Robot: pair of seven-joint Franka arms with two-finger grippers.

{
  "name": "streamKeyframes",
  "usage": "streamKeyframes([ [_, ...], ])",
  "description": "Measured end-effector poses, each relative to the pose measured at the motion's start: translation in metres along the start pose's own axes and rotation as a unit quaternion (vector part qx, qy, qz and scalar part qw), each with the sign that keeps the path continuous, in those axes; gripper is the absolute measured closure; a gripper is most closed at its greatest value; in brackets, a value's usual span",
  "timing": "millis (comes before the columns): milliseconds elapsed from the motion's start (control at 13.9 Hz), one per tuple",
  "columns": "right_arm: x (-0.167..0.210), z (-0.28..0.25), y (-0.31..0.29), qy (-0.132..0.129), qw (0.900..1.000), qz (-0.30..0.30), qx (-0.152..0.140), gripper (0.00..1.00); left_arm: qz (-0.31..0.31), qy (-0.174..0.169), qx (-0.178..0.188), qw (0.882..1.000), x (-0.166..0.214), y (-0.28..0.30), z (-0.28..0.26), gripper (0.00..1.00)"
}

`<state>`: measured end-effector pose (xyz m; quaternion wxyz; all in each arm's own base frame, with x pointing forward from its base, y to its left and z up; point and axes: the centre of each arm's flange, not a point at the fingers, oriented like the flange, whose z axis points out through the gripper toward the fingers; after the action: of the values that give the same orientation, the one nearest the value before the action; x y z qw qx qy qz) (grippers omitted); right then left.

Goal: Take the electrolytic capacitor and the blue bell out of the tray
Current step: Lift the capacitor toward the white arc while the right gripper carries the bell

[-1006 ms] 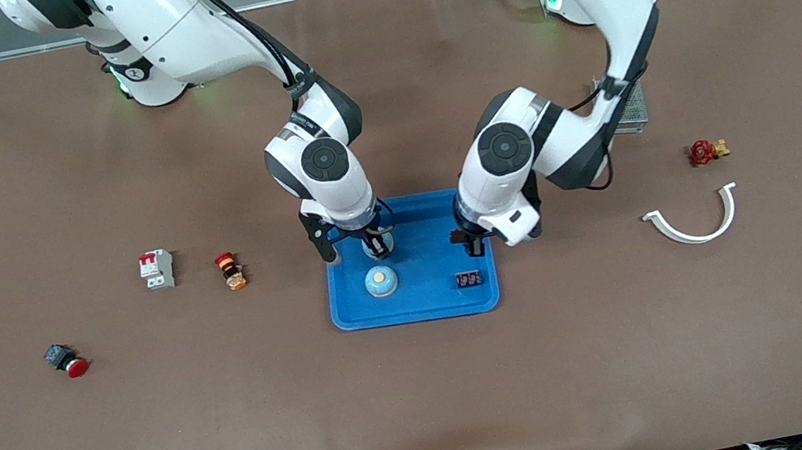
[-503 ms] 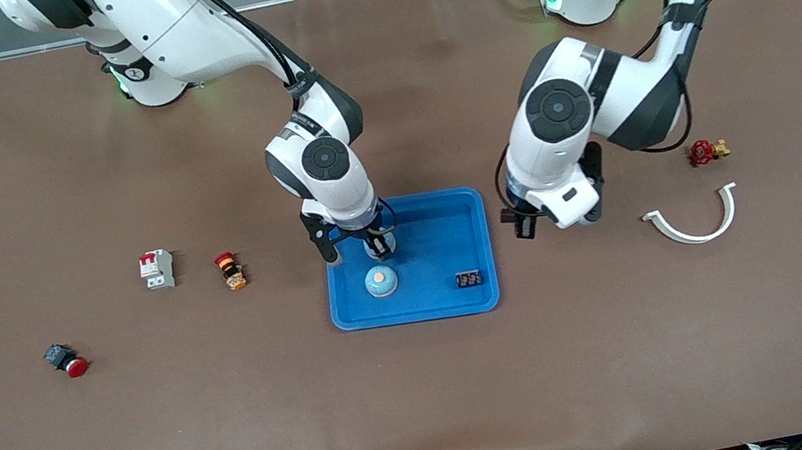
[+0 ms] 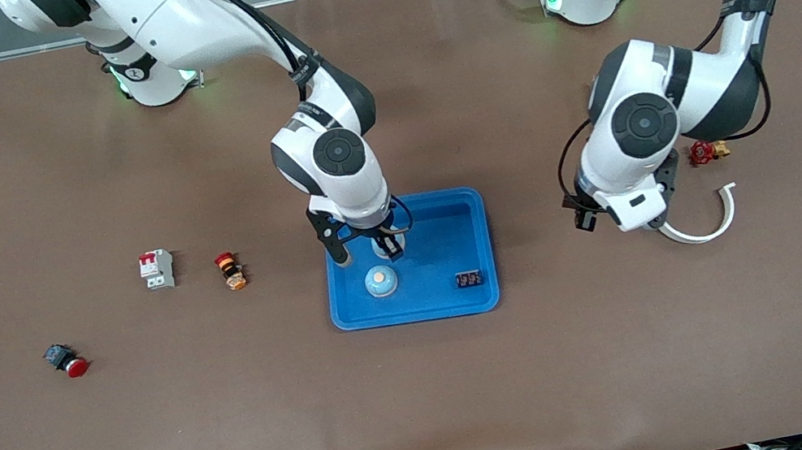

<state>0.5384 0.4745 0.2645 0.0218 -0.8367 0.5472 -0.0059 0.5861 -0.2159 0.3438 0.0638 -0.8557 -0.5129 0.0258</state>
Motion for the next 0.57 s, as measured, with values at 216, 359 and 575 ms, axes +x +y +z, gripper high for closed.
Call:
streamKeyframes([
  [216,0.019,-0.035,-0.01,0.008,0.996,-0.072,-0.058,0.36,0.032,-0.005,-0.003,0.999,0.038,-0.007,0.008,0.69],
  [359,0.047,-0.054,-0.017,0.001,0.986,-0.14,-0.09,0.36,0.044,-0.01,-0.012,0.999,0.06,-0.008,0.02,0.69],
  [575,0.091,-0.094,-0.021,-0.012,0.963,-0.249,-0.101,0.36,0.063,-0.025,-0.009,0.998,0.07,-0.004,0.054,0.69],
])
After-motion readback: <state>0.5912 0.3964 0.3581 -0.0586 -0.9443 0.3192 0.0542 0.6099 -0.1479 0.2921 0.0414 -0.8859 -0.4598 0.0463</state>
